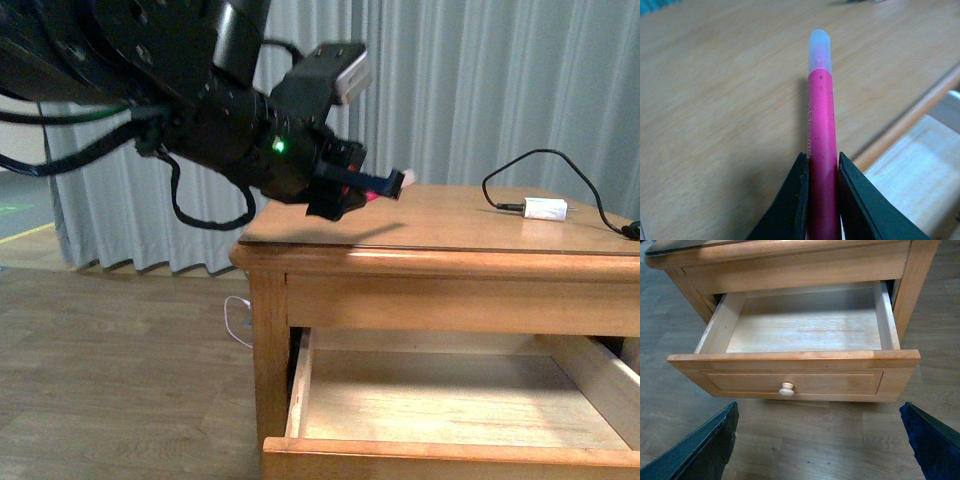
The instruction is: Place pink marker in drawer with both arms
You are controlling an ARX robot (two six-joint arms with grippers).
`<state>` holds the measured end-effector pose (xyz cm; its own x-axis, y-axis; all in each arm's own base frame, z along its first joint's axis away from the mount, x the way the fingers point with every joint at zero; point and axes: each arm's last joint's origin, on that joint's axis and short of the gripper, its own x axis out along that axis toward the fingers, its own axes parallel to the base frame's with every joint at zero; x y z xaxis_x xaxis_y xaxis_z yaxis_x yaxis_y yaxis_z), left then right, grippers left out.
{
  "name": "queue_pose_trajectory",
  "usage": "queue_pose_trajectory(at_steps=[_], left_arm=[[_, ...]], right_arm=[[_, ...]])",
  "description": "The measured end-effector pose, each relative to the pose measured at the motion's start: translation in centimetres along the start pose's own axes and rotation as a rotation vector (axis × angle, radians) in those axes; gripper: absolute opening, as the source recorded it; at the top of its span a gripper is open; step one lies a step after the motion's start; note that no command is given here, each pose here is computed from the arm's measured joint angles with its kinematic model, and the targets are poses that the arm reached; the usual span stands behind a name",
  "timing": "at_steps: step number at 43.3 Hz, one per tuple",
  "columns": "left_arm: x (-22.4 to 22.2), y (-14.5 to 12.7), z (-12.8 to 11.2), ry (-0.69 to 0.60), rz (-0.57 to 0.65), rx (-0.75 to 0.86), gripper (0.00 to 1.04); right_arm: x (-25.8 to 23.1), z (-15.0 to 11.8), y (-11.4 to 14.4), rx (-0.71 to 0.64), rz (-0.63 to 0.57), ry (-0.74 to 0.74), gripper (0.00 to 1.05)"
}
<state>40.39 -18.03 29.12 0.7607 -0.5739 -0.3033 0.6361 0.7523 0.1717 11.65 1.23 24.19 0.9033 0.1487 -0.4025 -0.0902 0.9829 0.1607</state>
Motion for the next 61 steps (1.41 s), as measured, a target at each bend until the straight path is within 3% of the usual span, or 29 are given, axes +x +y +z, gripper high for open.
queue_pose_trajectory(at_steps=[7, 12, 21, 38, 51, 61], left_arm=[[-4.2, -2.2, 1.8, -0.096, -0.129, 0.169, 0.15], [-5.2, -3.4, 1.6, -0.101, -0.171, 0.249, 0.14], [-3.0, -5.2, -2.3, 0.010, -0.183, 0.332, 0.14], [3.3, -8.8, -8.3, 0.152, -0.179, 0.341, 0.14], [5.2, -8.8, -9.6, 0.175, -0.117, 0.313, 0.15], [5.3, -9.4, -9.7, 0.179, -0.081, 0.316, 0.56]], right_arm=[[0.0, 0.0, 0.0, 0.000, 0.000, 0.000, 0.96], [0.0, 0.0, 0.0, 0.000, 0.000, 0.000, 0.96], [0.0, 0.0, 0.0, 0.000, 0.000, 0.000, 0.96], [0.0, 0.0, 0.0, 0.000, 0.000, 0.000, 0.96], [0.0, 0.0, 0.0, 0.000, 0.000, 0.000, 0.96], [0.0, 0.0, 0.0, 0.000, 0.000, 0.000, 0.96]])
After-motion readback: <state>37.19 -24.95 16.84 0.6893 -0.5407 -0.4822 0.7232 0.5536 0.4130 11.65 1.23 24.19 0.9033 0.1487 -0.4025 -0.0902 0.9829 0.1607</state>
